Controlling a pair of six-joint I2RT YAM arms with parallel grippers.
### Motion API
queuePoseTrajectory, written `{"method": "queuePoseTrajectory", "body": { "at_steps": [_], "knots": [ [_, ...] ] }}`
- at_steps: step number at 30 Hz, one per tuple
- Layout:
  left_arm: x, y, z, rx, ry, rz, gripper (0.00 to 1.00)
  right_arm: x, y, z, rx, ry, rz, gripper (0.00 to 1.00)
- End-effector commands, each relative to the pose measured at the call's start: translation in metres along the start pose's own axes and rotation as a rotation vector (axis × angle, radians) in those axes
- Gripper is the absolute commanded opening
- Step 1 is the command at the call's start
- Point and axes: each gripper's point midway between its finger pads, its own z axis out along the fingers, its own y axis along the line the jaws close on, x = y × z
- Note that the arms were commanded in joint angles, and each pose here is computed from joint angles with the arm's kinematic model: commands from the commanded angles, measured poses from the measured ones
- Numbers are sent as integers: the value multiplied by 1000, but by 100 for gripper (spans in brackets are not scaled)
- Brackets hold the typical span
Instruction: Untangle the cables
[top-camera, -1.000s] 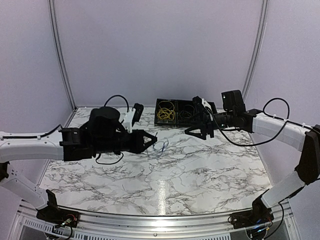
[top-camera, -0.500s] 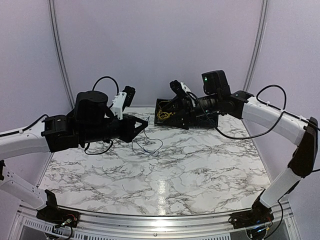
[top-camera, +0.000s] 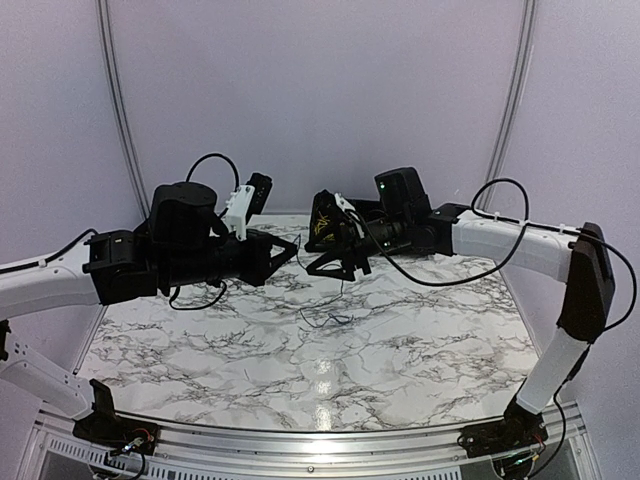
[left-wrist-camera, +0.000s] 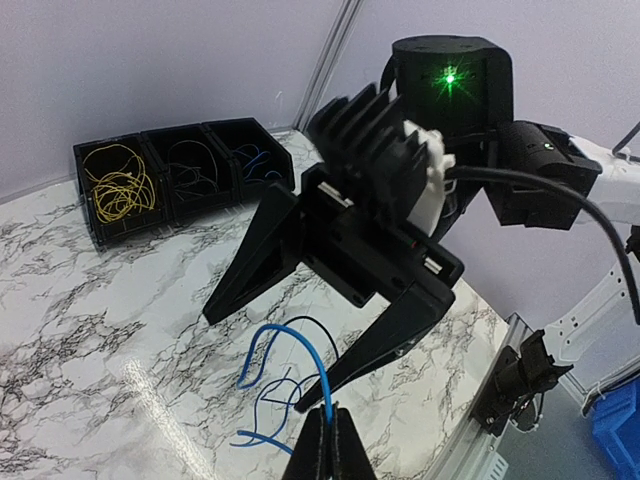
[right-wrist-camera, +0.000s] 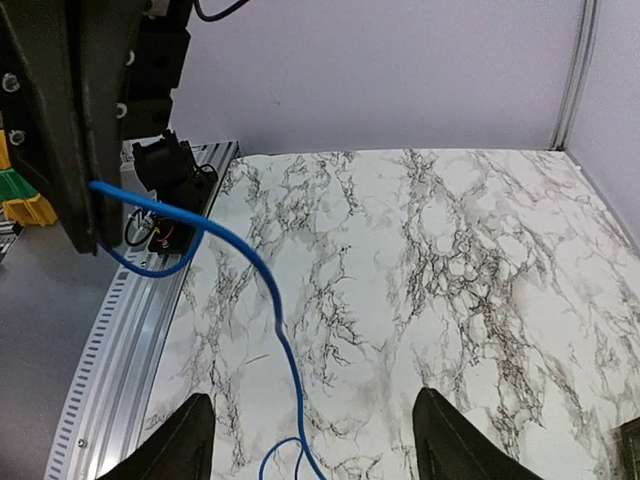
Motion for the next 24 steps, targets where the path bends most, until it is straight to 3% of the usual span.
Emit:
{"method": "queuePoseTrajectory", "body": {
  "at_steps": [1, 9, 12, 13, 24],
  "knots": [
    [-25, -18, -9, 54, -64, -10, 0, 3, 2, 12, -24, -23, 33, 67],
    [-53, -27, -33, 70, -147, -13, 0, 58, -22, 28, 54, 67, 111, 39],
    [-71, -23, -55, 52, -215, -30, 0, 80, -26, 30, 40, 77, 161, 11],
    [-76, -22, -62, 46, -238, -37, 0, 86, -29, 30, 39, 76, 193, 8],
    [-118, -5, -141, 11, -435, -103, 0, 130, -73, 22, 110, 93, 338, 6]
  ]
}}
